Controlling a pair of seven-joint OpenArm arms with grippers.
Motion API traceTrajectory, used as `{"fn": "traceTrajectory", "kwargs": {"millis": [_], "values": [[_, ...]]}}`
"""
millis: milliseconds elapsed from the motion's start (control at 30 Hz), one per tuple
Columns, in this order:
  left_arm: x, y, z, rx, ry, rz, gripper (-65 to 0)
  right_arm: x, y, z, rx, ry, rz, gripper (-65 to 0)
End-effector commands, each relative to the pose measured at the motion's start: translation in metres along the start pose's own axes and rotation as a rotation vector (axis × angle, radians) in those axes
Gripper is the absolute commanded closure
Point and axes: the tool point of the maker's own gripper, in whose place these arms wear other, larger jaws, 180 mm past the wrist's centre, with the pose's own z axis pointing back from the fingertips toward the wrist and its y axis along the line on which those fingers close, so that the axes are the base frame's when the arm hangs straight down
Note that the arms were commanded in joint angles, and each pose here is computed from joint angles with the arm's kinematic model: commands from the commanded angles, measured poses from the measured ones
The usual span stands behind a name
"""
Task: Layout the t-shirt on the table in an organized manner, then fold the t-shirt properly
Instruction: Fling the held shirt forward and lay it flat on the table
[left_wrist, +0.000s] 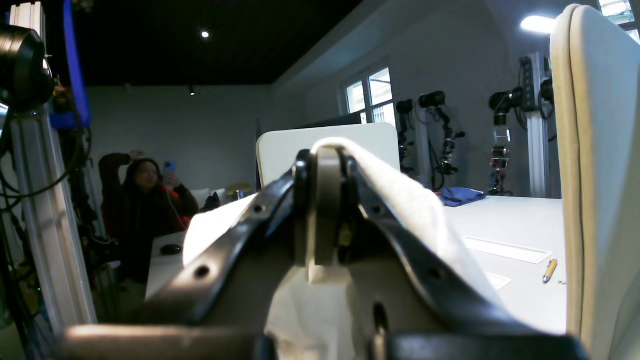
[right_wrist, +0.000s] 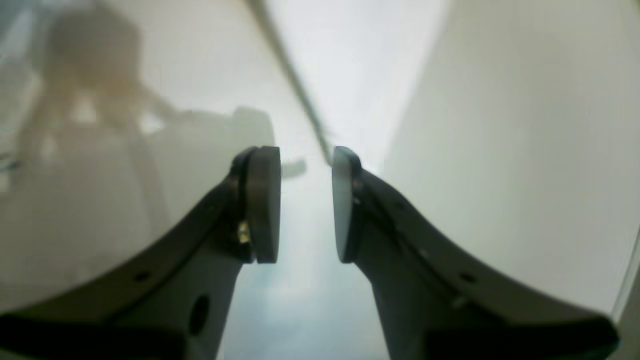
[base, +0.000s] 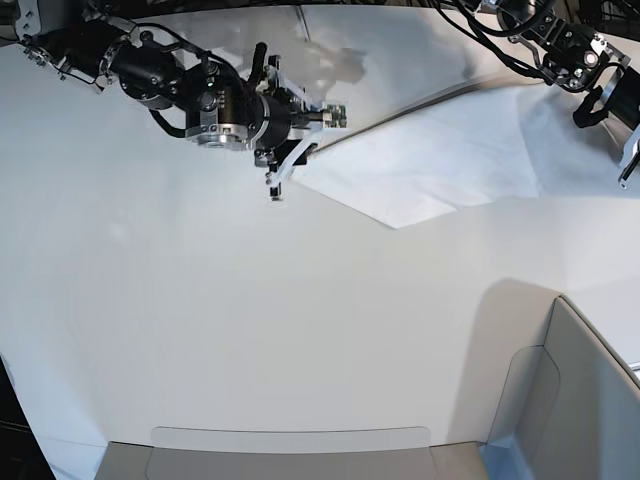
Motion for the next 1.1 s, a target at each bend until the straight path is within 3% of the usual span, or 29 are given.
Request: {"fn": "traceTrajectory", "kwargs": {"millis": [0,100,200,367,633,700,833,1067], "values": [[0.013,0.003,-0.003,0.014,-0.056,0.0,-4.7,0.005,-0.009,0.003,-0.035,-0.006,0.051,-18.3],[0.013,0.003,-0.003,0.014,-0.056,0.0,-5.0,0.018,-0.003,-0.001,-0.026,-0.018,0.125,-18.3],[0.013,0.003,-0.003,0.014,-0.056,0.0,-5.0,0.021,-0.008,-0.01,-0.046,-0.001,0.127,-18.3],[0.013,0.003,-0.003,0.016,-0.054,0.0,-5.0,0.014,-0.016,-0.044,-0.057,0.097,0.121,-18.3],[0.013,0.003,-0.003,0.016,-0.054,0.0,-5.0,0.02,-0.018,-0.064,-0.044,0.165,0.228,-18.0],[0.012,0.003,-0.003,0.016,-0.053,-0.001,-5.0,0.015,-0.02,-0.07,-0.043,0.196,0.237,-15.6],[0.01,0.004,0.0,0.004,-0.042,-0.013,-5.0,0.008,-0.028,-0.081,-0.059,0.262,0.25,-1.2],[0.007,0.004,0.001,0.002,-0.034,-0.014,-5.0,0.01,-0.036,-0.078,-0.121,0.292,0.269,0.0]]}}
